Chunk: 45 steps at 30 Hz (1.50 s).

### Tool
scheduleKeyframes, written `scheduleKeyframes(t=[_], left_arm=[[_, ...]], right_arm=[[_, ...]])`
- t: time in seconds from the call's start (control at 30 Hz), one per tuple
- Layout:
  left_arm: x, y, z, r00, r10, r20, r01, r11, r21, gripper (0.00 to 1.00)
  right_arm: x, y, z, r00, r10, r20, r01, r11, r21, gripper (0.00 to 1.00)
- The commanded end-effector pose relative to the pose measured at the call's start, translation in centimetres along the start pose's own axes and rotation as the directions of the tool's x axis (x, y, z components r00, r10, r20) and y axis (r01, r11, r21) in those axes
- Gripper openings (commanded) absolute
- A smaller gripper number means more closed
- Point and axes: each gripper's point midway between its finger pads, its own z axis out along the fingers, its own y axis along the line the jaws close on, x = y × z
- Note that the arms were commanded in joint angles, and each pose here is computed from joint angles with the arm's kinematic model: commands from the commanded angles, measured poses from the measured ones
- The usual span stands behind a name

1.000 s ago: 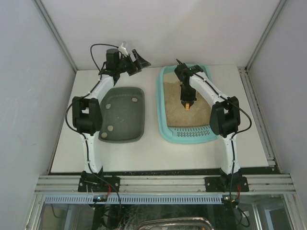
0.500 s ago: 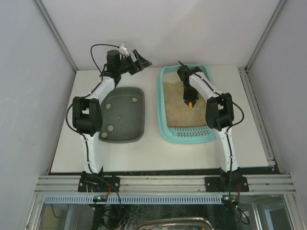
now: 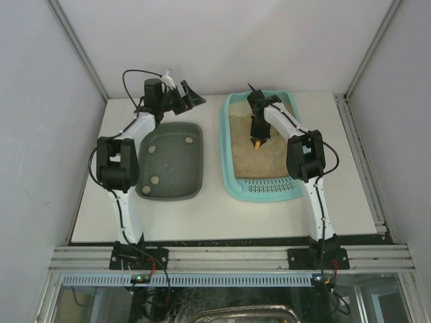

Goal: Clean the litter box

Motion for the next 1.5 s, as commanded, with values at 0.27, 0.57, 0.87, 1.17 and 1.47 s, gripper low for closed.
scheduleKeyframes(t=[0.27, 0.57, 0.87, 1.17, 1.47], left_arm=[[-1.7, -1.8, -3.9, 0.998, 0.05, 0.038, -0.051, 0.998, 0.033, 1.0], [0.8, -1.4, -5.2, 0.999, 0.043, 0.006, -0.044, 0.999, 0.027, 1.0], [2.0, -0.4, -5.5, 0.999, 0.028, -0.017, -0.028, 0.999, 0.015, 1.0], [1.9, -0.7, -5.0, 0.999, -0.031, -0.043, 0.032, 0.999, 0.038, 1.0], [1.2, -1.7, -2.1, 0.973, -0.216, -0.08, 0.224, 0.968, 0.112, 1.0]], right_arm=[[-0.9, 4.8, -4.8, 0.99, 0.017, 0.139, 0.056, 0.862, -0.504, 0.0], [1.7, 2.8, -6.3, 0.986, 0.038, 0.164, 0.058, 0.84, -0.54, 0.0], [0.0, 2.5, -4.1, 0.989, 0.01, 0.148, 0.05, 0.916, -0.398, 0.0], [1.4, 0.4, -5.6, 0.997, 0.005, 0.08, 0.006, 0.991, -0.135, 0.0], [2.6, -1.2, -4.3, 0.999, -0.032, 0.04, 0.033, 0.999, -0.033, 0.0]])
